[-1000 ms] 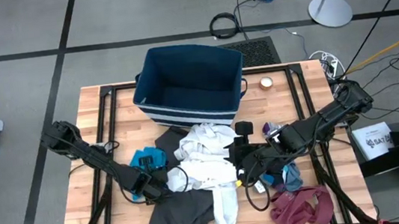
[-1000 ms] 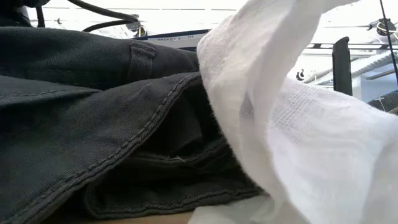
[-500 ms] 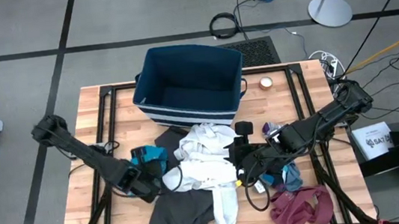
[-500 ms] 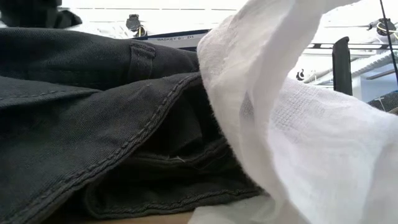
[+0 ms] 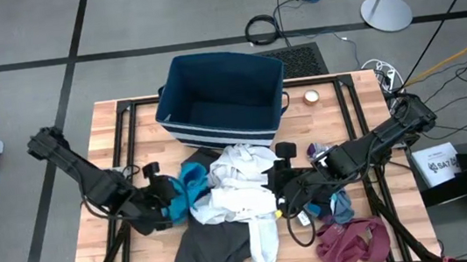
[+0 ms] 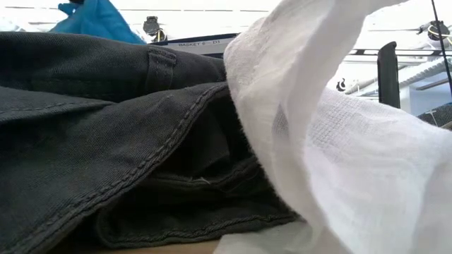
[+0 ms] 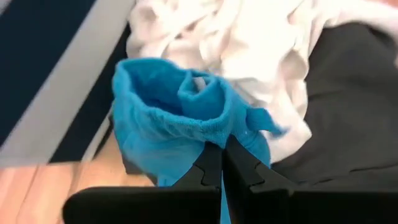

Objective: Sort clothes
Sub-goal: Move the blue short to the right of the table

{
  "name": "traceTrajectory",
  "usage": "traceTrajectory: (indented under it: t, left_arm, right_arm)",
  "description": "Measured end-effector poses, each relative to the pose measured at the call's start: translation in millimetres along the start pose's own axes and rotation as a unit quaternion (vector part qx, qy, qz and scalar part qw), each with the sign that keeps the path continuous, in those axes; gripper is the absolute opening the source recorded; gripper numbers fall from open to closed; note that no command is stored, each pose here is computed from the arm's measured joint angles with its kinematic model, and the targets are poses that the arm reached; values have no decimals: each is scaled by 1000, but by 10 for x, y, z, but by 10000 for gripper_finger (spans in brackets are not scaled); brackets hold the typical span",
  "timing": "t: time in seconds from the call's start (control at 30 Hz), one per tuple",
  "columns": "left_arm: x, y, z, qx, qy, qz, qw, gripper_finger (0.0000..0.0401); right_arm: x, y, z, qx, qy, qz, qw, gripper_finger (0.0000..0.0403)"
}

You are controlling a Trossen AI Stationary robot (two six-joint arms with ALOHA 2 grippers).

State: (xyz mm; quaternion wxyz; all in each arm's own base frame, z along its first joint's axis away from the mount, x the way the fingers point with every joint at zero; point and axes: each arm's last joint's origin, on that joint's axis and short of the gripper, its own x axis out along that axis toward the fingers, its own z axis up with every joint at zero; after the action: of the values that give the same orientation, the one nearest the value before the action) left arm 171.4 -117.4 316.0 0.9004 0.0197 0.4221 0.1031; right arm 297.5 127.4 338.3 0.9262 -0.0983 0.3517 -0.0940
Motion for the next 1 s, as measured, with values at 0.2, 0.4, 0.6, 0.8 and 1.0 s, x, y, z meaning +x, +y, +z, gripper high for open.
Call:
traceTrajectory:
  t: [0.2, 0.4, 0.6, 0.8, 1.0]
  left_arm:
    - [-117, -48, 180, 20, -88, -54, 994, 0]
    - [-164, -101, 308, 39, -150, -81, 985, 0]
    - [-76, -155, 324, 45, -141, -73, 986, 0]
    - [-27, -196, 322, 53, -133, -70, 987, 0]
    - [-25, -197, 322, 53, -133, -70, 987, 0]
  right_arm:
    - [33, 34, 123, -27, -54, 7, 998, 139]
    - [241, 199, 304, -120, -137, 1, 983, 139]
    - [524, 418, 398, -207, -199, 0, 958, 139]
    - [731, 354, 469, -177, -227, -15, 957, 139]
    - [856, 220, 478, -122, -229, 79, 963, 139]
